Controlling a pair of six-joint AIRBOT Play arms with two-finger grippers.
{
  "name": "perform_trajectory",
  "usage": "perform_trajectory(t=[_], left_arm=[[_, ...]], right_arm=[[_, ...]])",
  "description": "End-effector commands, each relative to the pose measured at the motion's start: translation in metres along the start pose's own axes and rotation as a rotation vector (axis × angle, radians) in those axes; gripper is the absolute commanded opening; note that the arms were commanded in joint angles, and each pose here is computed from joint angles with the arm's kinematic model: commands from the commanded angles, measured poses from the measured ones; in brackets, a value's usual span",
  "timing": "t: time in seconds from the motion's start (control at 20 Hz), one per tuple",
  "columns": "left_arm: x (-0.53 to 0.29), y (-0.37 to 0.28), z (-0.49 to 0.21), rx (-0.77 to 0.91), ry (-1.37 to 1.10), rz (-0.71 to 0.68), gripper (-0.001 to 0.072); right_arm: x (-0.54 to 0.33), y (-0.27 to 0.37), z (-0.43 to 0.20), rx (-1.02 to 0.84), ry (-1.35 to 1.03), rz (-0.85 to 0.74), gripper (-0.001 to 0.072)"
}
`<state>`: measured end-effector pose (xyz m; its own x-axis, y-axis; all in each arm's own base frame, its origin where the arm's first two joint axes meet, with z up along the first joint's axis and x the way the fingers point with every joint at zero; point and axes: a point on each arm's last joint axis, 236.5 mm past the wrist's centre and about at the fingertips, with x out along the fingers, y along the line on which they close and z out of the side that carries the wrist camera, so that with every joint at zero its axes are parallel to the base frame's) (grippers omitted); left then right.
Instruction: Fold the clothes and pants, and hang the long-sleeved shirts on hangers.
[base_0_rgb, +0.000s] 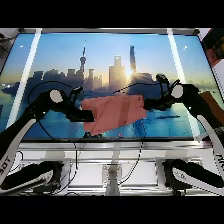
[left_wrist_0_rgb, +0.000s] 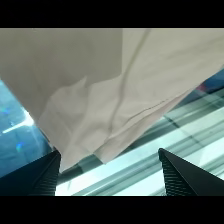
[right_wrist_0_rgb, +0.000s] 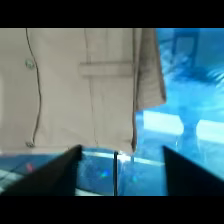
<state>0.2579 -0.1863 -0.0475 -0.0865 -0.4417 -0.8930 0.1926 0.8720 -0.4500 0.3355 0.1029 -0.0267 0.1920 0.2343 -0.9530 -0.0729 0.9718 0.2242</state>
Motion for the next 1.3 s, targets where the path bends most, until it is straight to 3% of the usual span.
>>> perform_trajectory(t=[0.0, 0.15, 0.2, 0.25, 0.35, 0.5, 0.75, 0.85, 0.95, 1.1, 1.2, 1.25], left_arm=[[-0.004, 0.003, 0.004, 0.003, -0.012, 0.006, 0.0678], [-0.032, 0.009, 0.028, 0.011, -0.103, 0.032, 0.0347], [-0.049, 0.009, 0.039, 0.017, -0.155, 0.036, 0.0194], [-0.066, 0.006, 0.048, 0.023, -0.207, 0.036, 0.0127], [-0.1, 0.0, 0.061, 0.041, -0.306, 0.039, 0.0127], [-0.137, -0.007, 0.066, 0.065, -0.421, 0.049, 0.0127], [-0.151, -0.013, 0.062, 0.087, -0.46, 0.059, 0.0127], [-0.151, -0.013, 0.062, 0.086, -0.46, 0.059, 0.0127], [-0.151, -0.013, 0.062, 0.087, -0.461, 0.059, 0.0127], [-0.152, -0.012, 0.064, 0.086, -0.469, 0.059, 0.0127], [-0.153, -0.012, 0.066, 0.086, -0.48, 0.06, 0.0127], [-0.153, -0.012, 0.067, 0.086, -0.483, 0.06, 0.0127]], right_arm=[[-0.032, -0.01, 0.039, -0.061, -0.11, -0.078, 0.0306], [-0.126, -0.045, 0.114, -0.131, -0.374, -0.28, 0.0029], [-0.167, -0.064, 0.134, -0.121, -0.469, -0.353, 0.002], [-0.213, -0.089, 0.149, -0.089, -0.563, -0.432, 0.002], [-0.293, -0.143, 0.152, 0.016, -0.695, -0.57, 0.002], [-0.387, -0.233, 0.104, 0.255, -0.803, -0.757, 0.0019], [-0.392, -0.328, 0.007, 0.627, -0.697, -0.849, 0.0018], [-0.351, -0.339, -0.005, 0.661, -0.613, -0.798, 0.0018], [-0.277, -0.325, -0.013, 0.603, -0.443, -0.642, 0.0017], [-0.163, -0.236, -0.028, 0.428, -0.176, -0.162, 0.0016], [-0.126, -0.173, -0.019, 0.353, -0.184, 0.148, 0.0019], [-0.113, -0.156, -0.014, 0.379, -0.209, 0.247, 0.0108]])
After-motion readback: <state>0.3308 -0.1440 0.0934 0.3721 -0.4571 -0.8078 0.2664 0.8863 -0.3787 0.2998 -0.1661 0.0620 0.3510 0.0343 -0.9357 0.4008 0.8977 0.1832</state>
